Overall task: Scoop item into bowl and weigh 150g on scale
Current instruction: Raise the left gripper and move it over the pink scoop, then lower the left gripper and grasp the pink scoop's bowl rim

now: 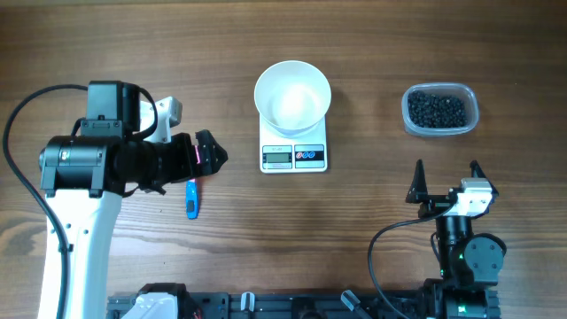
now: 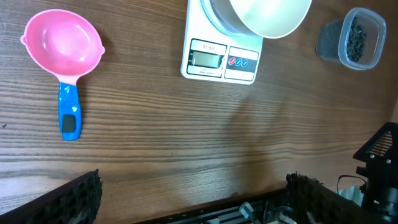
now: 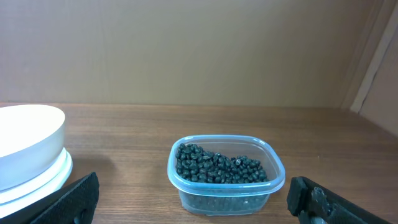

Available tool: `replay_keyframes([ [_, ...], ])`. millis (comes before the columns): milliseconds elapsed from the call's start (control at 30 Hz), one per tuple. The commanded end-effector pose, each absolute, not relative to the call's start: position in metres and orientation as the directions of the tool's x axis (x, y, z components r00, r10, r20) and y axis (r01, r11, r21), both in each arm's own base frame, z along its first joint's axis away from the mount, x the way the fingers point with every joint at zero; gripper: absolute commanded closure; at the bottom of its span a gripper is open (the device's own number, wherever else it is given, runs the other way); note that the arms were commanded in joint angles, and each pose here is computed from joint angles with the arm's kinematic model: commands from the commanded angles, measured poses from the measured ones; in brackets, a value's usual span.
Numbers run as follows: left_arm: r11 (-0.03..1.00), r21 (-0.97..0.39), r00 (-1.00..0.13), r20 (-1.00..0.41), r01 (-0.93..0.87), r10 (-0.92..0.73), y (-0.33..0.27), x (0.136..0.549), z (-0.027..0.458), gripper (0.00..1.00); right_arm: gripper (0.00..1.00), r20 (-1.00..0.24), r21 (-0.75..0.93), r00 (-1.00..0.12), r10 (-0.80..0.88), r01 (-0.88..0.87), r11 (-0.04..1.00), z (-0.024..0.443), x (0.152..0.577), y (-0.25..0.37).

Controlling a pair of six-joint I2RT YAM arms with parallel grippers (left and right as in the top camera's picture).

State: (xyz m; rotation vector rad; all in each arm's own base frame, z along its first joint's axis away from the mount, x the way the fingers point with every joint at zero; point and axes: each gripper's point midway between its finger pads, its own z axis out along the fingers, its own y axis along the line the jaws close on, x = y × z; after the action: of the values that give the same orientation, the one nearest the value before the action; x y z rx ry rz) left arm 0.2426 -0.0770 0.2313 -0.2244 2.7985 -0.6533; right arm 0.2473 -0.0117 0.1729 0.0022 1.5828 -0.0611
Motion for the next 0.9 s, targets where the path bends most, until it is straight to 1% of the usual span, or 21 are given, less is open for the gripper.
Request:
replay_keyframes([
  [0, 0.888, -0.449, -0.957, -0.202, -0.099, -0.209, -0.078, 0.242, 0.227, 0.0, 0.0, -1.0, -0.023, -0.012, -0.022, 0.022, 0.999, 0.172, 0.248, -0.008],
  [867, 0.887, -0.456, -0.941, -0.266, -0.068, -0.209, -0.078, 0.257, 0.233, 0.0, 0.0, -1.0, -0.023, -0.012, -0.022, 0.022, 0.999, 0.172, 0.248, -0.008],
])
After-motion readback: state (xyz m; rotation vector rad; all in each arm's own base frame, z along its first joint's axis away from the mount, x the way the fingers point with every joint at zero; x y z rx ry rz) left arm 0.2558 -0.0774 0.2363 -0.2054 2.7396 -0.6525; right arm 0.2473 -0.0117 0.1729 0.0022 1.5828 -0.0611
